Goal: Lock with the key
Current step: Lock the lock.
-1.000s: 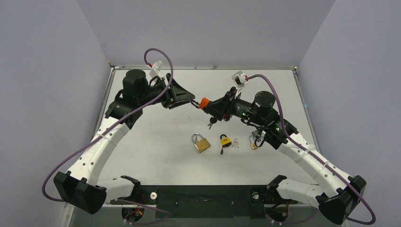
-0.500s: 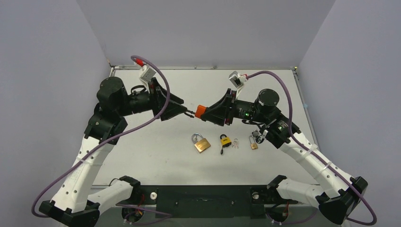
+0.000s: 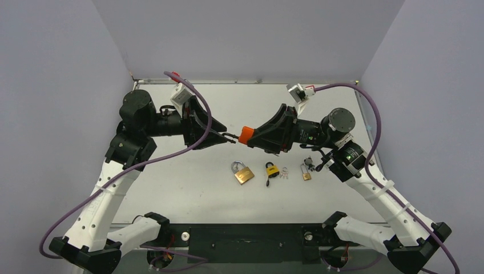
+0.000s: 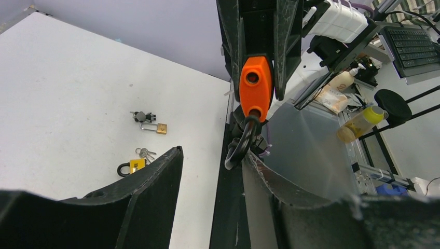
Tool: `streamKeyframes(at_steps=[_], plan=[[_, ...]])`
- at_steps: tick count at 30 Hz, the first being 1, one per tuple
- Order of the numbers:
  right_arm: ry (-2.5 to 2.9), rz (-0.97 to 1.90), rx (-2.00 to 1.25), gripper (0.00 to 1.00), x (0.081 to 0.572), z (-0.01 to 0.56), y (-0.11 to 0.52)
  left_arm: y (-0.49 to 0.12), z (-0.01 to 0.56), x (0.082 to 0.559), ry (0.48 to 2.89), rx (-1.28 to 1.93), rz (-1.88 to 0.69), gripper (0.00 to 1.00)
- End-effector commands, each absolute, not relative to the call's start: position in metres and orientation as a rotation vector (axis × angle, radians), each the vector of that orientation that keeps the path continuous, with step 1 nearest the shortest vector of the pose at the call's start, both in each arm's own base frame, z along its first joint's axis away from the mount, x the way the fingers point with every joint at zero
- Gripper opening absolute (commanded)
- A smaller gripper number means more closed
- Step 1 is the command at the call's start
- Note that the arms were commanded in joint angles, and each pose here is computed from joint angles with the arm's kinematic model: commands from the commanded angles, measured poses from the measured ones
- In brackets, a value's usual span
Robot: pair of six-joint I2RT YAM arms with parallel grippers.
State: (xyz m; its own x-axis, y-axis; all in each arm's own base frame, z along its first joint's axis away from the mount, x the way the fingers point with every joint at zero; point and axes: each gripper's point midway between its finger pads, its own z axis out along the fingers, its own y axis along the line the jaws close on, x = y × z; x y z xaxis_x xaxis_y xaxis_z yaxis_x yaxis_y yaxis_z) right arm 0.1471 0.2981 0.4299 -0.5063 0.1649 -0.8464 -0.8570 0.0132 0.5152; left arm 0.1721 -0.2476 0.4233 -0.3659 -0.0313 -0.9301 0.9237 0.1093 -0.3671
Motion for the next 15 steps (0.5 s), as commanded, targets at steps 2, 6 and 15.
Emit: streamKeyframes(at_steps=[2, 6, 15], plan=[[1.313, 1.597, -0.805, 0.00, 0.128, 0.474, 0.288, -0.248, 0.449, 0.158, 1.384, 1.001, -1.396, 0.42], [1.333, 1.586, -0.801, 0.00, 0.132, 0.470, 0.290, -0.248, 0.453, 0.154, 1.372, 1.003, -1.404, 0.41], [1.377, 1.533, -0.771, 0.00, 0.146, 0.462, 0.294, -0.250, 0.454, 0.151, 1.375, 1.010, -1.418, 0.35]])
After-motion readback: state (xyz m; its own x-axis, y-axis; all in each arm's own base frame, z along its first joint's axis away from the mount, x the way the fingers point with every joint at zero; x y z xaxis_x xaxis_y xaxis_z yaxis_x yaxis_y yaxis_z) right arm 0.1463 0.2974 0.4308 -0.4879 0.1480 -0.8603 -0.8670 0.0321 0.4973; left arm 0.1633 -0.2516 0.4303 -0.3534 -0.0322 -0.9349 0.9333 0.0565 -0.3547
